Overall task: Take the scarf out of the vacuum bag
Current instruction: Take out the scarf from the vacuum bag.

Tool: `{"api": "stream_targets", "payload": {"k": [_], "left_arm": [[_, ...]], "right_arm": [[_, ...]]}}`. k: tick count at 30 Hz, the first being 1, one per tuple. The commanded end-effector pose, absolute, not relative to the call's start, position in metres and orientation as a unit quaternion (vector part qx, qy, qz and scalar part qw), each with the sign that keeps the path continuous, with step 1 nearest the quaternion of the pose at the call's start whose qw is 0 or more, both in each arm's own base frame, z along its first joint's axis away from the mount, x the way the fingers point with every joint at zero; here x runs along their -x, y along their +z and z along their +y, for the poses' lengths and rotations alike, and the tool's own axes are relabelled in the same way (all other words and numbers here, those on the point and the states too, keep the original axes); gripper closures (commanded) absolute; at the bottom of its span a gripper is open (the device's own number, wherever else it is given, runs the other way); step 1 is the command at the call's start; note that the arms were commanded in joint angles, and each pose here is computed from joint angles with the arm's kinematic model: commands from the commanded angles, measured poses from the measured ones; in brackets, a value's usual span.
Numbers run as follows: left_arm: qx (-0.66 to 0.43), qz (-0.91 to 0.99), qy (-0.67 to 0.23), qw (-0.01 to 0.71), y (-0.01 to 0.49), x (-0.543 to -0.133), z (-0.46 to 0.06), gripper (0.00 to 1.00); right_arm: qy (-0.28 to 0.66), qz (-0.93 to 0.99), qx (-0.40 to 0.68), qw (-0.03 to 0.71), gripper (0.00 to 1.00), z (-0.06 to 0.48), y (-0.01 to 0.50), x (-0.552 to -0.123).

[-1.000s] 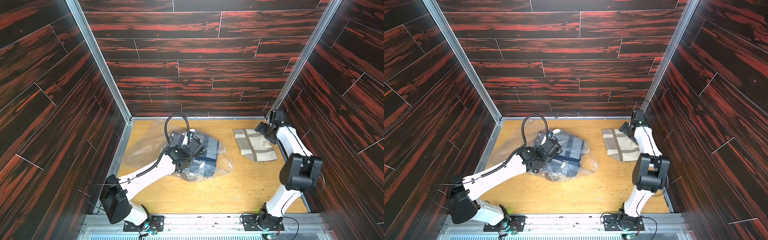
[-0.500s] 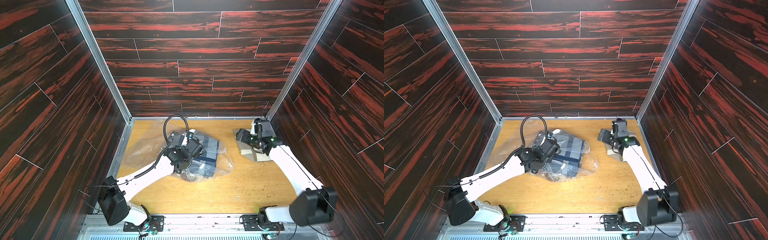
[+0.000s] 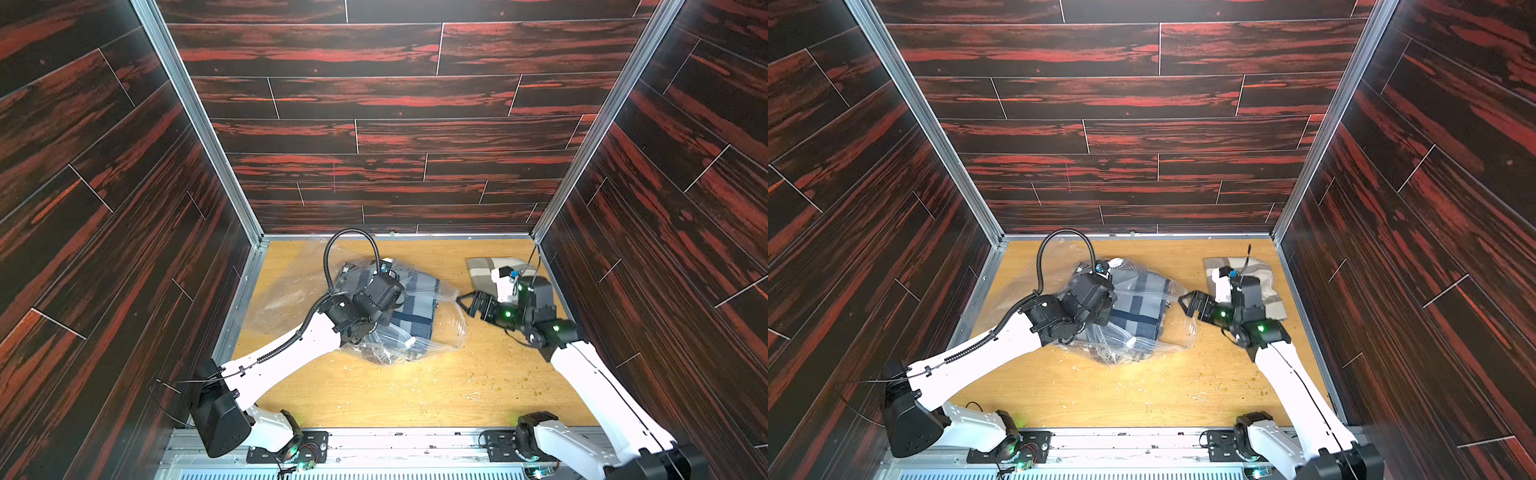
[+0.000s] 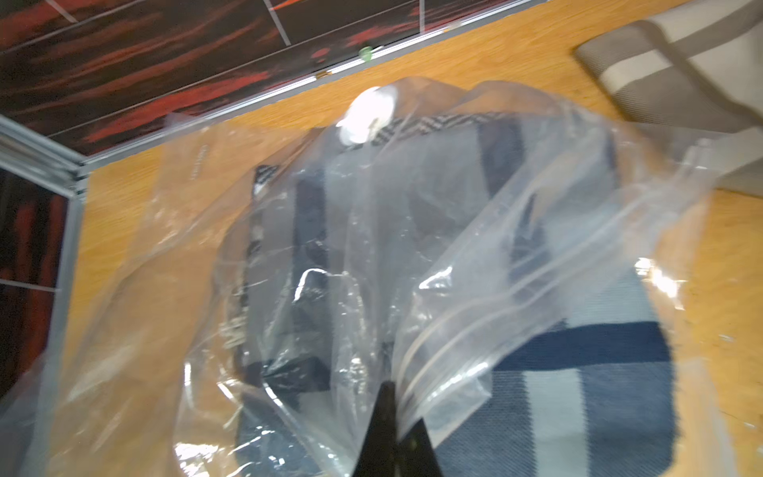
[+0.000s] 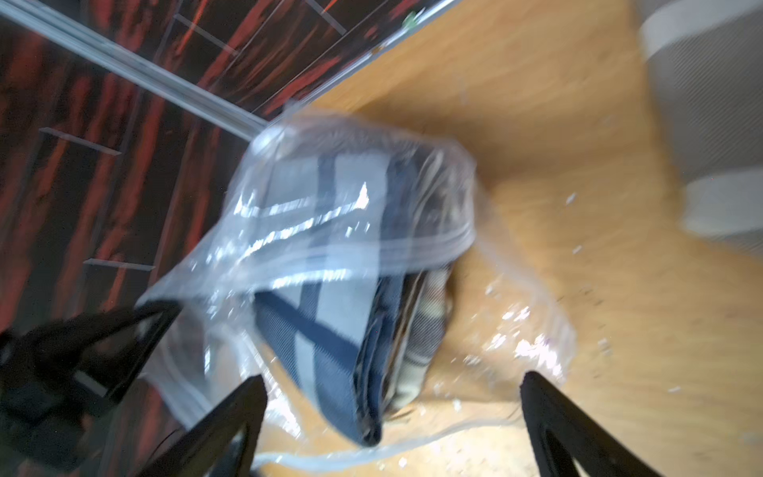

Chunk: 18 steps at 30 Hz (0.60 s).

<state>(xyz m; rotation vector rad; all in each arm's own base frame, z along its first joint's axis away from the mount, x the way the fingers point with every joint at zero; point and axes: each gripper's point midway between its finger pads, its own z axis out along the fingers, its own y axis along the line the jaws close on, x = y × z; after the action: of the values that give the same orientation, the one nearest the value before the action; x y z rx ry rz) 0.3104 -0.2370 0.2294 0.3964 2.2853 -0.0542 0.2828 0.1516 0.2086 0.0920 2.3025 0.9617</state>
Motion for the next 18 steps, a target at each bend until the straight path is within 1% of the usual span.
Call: {"api": "stream_targets", "payload": {"k": [1,5,8,14,18], "left_arm": [[-0.169,0.884,-0.072,0.43,0.265,-0.307,-0.257,1.0],[-0.183,0.873,-0.086,0.444,0.279,-0.304,-0.27,1.0],[-0.182,0.861,-0.107,0.463,0.294,-0.309,-0.28,1.0],[-0.198,0.854,-0.115,0.468,0.309,-0.313,-0.292,1.0],[-0.214,0.851,-0.132,0.461,0.308,-0.309,-0.303,1.0]], "right_arm": [[0.417,0.859,-0.023,0.296,0.02,0.165,0.208,-0.265],[0.456,0.841,-0.01,0.292,0.04,0.173,0.204,-0.251],[0.482,0.827,-0.001,0.288,0.07,0.178,0.199,-0.244],[0.521,0.807,0.005,0.278,0.22,0.188,0.19,-0.24],[0.532,0.8,0.008,0.278,0.25,0.198,0.181,-0.247]]}}
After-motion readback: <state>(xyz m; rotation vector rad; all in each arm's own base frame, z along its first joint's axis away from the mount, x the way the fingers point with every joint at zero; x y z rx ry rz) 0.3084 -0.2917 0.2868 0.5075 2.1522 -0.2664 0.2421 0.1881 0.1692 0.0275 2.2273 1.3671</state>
